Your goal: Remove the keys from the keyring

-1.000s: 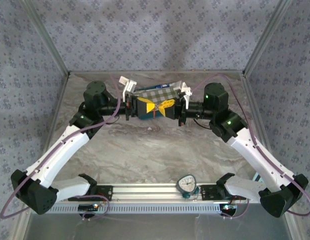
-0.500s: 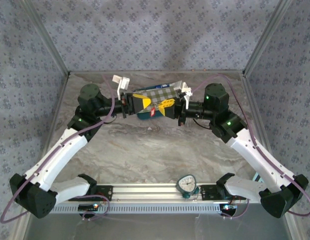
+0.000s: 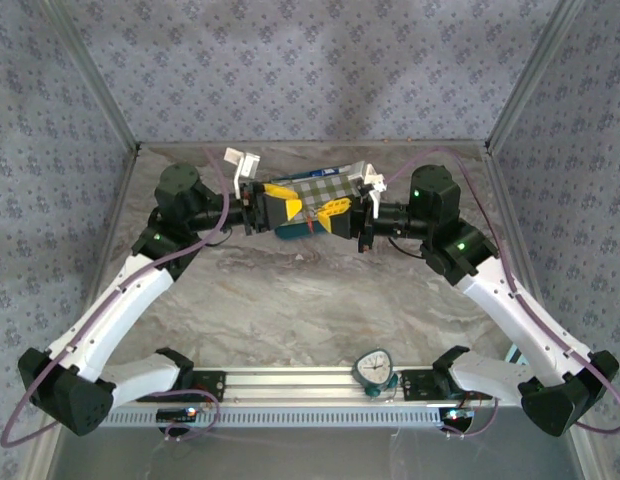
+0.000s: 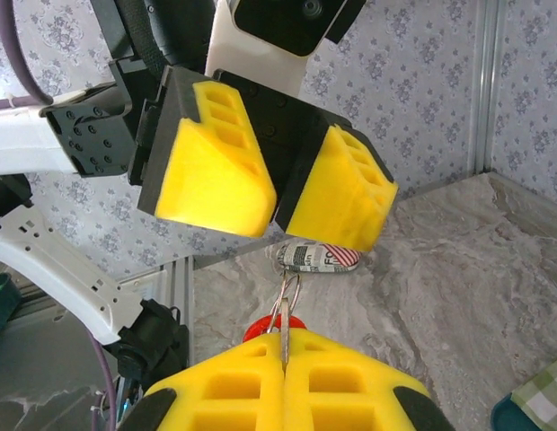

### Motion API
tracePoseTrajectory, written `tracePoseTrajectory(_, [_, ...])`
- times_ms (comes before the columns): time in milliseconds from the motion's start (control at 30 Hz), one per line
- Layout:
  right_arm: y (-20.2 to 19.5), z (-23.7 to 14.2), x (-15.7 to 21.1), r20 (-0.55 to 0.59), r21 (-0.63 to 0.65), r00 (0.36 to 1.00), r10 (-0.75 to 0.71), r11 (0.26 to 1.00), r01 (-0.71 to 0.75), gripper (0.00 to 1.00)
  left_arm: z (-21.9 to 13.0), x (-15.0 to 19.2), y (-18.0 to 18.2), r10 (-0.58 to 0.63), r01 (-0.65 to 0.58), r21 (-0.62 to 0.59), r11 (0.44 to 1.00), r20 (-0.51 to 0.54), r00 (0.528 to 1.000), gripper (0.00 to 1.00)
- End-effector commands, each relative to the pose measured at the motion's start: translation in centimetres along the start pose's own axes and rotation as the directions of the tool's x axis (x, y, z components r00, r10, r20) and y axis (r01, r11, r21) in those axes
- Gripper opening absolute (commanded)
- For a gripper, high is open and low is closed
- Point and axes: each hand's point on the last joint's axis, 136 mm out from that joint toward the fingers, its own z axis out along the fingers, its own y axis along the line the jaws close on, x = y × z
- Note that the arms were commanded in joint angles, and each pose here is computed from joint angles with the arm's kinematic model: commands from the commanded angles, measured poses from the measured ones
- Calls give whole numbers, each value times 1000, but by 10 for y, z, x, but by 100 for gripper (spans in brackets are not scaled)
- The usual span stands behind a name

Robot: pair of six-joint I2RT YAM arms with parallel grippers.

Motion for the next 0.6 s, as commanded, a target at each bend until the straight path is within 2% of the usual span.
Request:
tracePoseTrajectory(0, [7,-2,-12,13,-30,1000,-22,999,22,0,3,-2,-16,47,-46,54,997,-25,999,54])
tracePoseTrajectory(200, [6,-1,-10,10,-31,1000,-14,999,15,0,9,4,-24,60,-54,88,995,-61,996,55])
tracePoseTrajectory(300, [6,-1,-10,10,-28,1000,-15,999,15,0,11,6,-24,57,-50,88,995,-72,996,51])
tracePoseTrajectory(567, [5,-2,-10,10,-19,1000,-13,1000,13,0,11,6,-25,64,-57,87,995,-70,995,20])
